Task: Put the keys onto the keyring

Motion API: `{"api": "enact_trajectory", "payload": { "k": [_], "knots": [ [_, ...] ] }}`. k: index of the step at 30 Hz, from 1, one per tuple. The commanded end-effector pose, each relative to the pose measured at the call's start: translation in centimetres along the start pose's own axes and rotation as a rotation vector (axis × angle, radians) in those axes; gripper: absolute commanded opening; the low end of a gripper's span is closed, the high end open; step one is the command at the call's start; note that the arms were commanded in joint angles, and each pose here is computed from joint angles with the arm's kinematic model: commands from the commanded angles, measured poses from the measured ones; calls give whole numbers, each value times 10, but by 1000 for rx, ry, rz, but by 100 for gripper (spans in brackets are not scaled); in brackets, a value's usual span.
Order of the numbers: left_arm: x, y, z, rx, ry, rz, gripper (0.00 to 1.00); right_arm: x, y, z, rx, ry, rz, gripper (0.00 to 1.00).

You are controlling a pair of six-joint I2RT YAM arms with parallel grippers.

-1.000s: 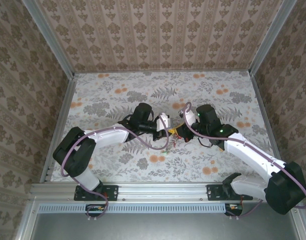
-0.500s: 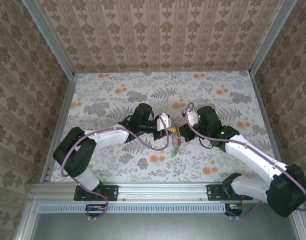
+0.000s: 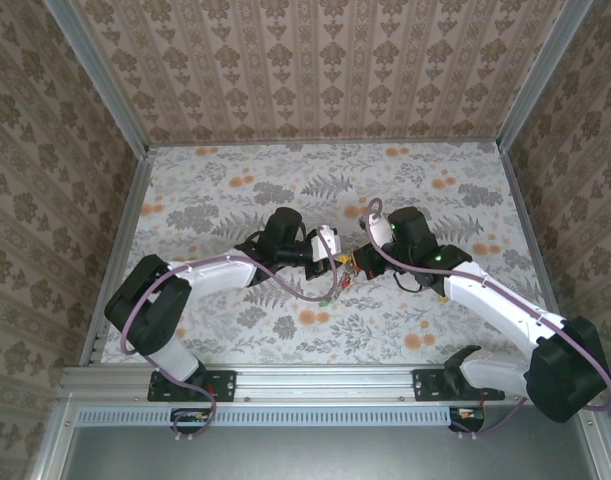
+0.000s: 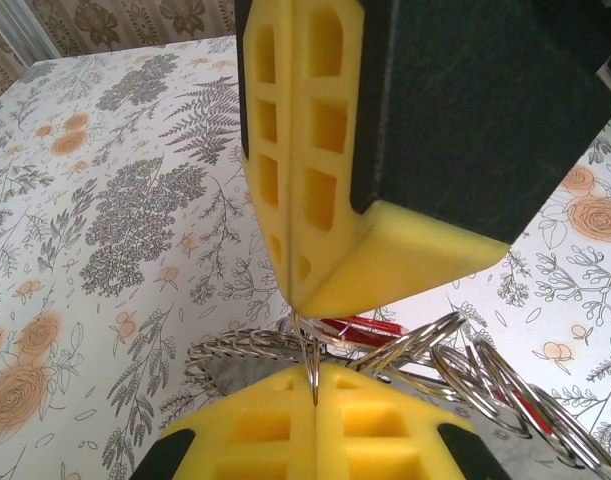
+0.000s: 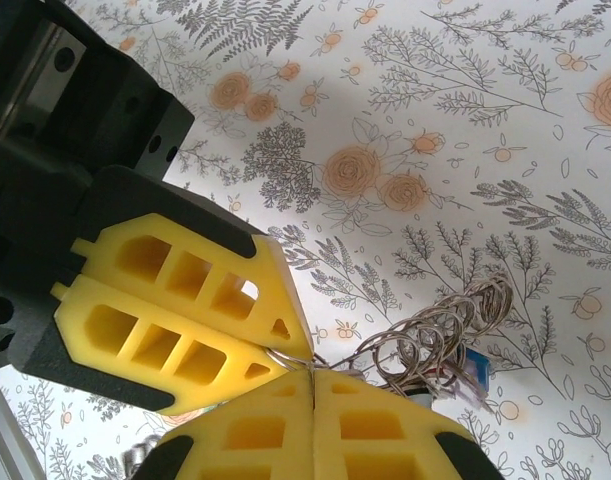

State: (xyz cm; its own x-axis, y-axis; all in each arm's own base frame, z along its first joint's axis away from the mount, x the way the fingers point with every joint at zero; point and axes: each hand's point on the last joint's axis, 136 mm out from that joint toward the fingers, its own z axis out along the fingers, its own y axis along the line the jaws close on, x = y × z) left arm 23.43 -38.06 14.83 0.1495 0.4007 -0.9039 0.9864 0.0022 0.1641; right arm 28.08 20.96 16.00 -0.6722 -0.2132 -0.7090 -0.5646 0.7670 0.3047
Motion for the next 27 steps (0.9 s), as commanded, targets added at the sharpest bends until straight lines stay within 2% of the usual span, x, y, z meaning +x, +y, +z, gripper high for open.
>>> {"api": "enact_trajectory", "payload": {
  "k": [1,8,13,17,20,23,27],
  "knots": [
    [-16,-11,-2,31,-36,40,0,-11,10,-3,-42,-18,-22,0],
    [-16,-10,0,27,-24,42,0,-23,37,-12,-177,-65,-77,0],
    [-18,-13,0,45,-28,46,0,-22,28,-13,-124,-76,-80,0],
    [-23,-16,-1,67,-37,46,13,-19,19,-13,-70,-77,-70,0],
    [-26,-8,-7,13,-54,33,30,-15,8,-14,-7,-66,-61,0],
    [-29,1,-18,-36,-82,-7,30,-11,0,-16,39,-60,-49,0],
    [-35,14,-41,-112,-145,-47,36,-3,-10,-17,94,-43,-22,0]
  ]
}}
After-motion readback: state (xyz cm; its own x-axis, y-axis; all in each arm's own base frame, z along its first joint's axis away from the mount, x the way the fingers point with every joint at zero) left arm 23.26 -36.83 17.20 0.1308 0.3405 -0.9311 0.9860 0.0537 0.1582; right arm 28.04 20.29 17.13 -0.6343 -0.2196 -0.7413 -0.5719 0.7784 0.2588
